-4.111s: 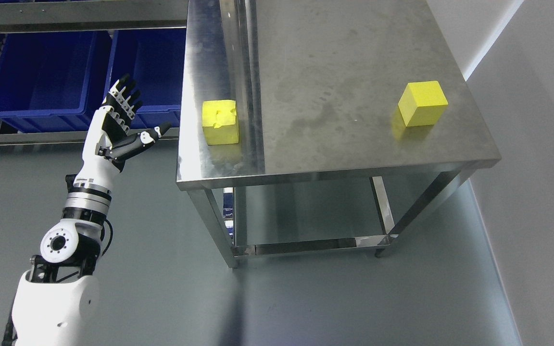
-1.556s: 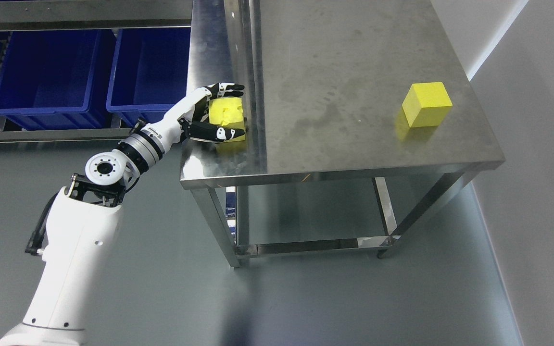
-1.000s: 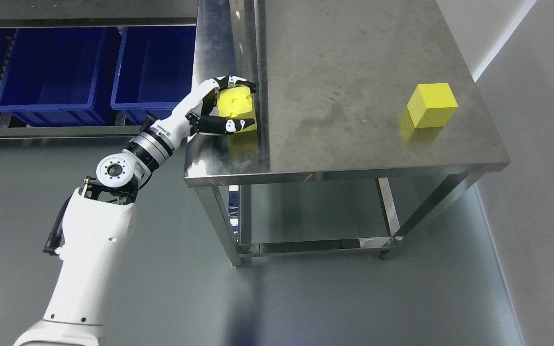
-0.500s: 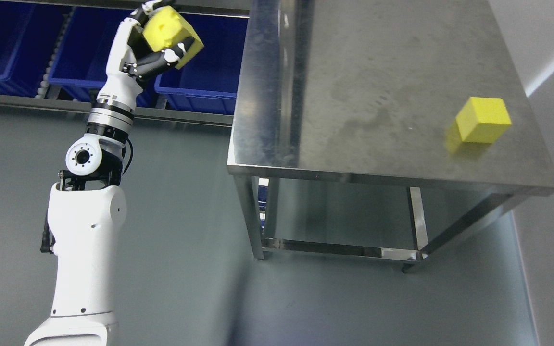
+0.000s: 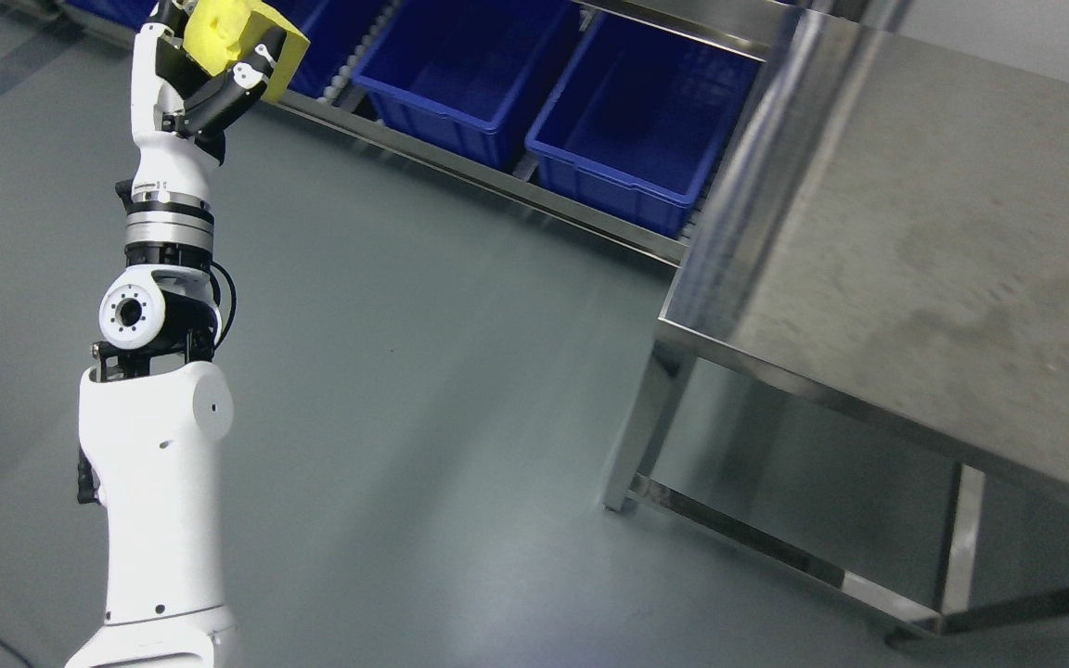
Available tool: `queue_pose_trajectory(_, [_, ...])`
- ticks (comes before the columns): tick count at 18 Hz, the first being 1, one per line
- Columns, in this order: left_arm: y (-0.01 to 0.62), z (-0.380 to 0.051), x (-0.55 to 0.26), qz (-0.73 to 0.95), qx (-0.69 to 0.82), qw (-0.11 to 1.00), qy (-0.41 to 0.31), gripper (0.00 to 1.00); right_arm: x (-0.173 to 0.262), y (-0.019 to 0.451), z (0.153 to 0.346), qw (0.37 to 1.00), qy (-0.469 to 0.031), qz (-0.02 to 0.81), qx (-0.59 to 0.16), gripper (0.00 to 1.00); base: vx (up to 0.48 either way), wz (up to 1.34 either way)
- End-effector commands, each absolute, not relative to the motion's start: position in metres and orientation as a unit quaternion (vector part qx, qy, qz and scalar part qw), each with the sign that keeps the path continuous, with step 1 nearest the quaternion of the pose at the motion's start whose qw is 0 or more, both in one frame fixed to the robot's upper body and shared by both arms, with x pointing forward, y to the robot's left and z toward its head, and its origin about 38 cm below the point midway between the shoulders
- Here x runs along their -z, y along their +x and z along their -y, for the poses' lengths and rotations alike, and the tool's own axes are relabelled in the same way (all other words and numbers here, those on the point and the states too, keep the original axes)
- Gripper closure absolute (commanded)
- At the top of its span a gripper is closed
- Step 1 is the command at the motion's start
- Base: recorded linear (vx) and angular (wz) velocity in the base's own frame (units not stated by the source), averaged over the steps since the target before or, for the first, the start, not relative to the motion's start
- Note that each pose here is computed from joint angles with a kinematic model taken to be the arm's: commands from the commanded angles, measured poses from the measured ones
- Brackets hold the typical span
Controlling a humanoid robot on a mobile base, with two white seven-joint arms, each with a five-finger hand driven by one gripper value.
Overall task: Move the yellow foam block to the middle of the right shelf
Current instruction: 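Hold the cube raised in the left hand while turning toward the blue bins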
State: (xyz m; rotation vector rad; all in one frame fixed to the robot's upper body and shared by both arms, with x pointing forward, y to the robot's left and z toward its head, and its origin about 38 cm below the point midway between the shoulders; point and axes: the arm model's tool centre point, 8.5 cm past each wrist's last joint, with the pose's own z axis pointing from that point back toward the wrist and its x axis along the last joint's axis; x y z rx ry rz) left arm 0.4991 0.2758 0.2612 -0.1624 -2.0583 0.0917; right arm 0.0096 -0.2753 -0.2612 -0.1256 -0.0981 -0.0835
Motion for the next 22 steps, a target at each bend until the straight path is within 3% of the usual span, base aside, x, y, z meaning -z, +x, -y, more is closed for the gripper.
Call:
queue_pose_trajectory(1, [0.4896,-0.2940,-0.2702,0.865,-0.062,0.494,-0.058,0.59,0.2601,0.0146,0.2870,0.995,-0.071,0.057,0.039,0.00,0.049,0.96])
queue_pose_trajectory(14, [0.4883,-0.2940,-0.2678,0.862,-0.062,0.499,-0.059,0.59,0.2601,0.0146,0.2870,0.995,-0.071,0.057,0.039,0.00,0.093,0.97])
queue_pose_trajectory(22, [0.4879,-0.2934,-0.2679,0.862,-0.062,0.500,-0.059,0.59,0.2601,0.0146,0.2870,0.995,-0.071,0.057,0.039,0.00,0.196,0.33])
